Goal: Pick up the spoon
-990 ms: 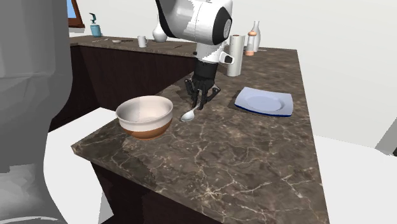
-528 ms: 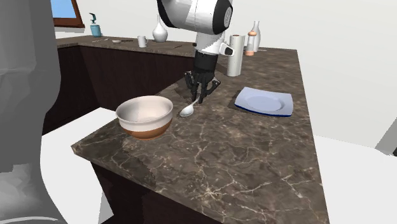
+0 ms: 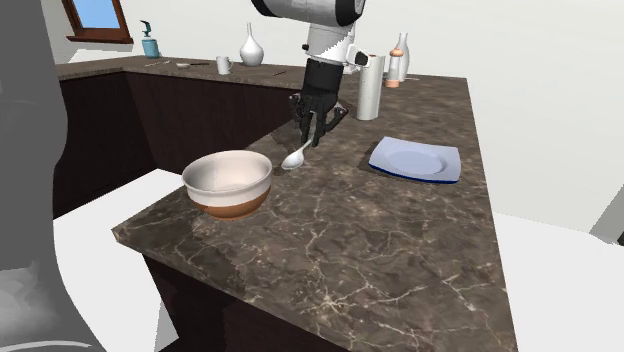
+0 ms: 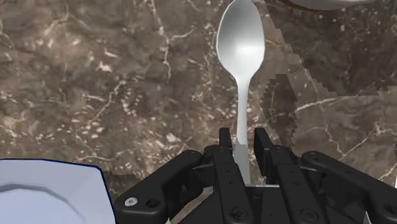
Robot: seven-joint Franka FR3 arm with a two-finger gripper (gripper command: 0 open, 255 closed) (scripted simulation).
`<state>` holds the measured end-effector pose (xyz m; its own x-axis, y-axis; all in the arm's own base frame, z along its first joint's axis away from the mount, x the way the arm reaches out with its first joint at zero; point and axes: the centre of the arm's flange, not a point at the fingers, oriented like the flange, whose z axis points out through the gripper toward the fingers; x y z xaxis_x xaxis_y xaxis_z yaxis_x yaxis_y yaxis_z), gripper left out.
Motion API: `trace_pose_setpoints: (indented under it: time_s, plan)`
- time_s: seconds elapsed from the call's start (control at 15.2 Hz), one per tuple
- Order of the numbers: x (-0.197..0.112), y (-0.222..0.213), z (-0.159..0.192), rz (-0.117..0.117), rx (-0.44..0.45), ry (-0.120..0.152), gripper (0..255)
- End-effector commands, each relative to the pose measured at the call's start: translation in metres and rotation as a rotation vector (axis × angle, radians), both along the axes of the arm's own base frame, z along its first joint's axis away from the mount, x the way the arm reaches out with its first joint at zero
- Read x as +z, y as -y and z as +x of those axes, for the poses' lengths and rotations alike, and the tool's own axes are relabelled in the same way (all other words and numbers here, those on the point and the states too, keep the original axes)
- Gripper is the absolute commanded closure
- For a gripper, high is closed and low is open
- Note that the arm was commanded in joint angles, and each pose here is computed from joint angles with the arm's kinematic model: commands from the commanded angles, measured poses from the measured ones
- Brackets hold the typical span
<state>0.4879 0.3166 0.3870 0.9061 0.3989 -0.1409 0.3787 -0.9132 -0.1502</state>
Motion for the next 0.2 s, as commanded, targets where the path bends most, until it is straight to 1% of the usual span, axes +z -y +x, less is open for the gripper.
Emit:
trace_pose_setpoints:
  time_s: [0.0,0.13]
  plan:
    - [0.0112,0.0004,-0.0008,0.0,0.0,-0.001,255]
    - [0.012,0.0004,-0.0008,0.0,0.0,-0.001,255]
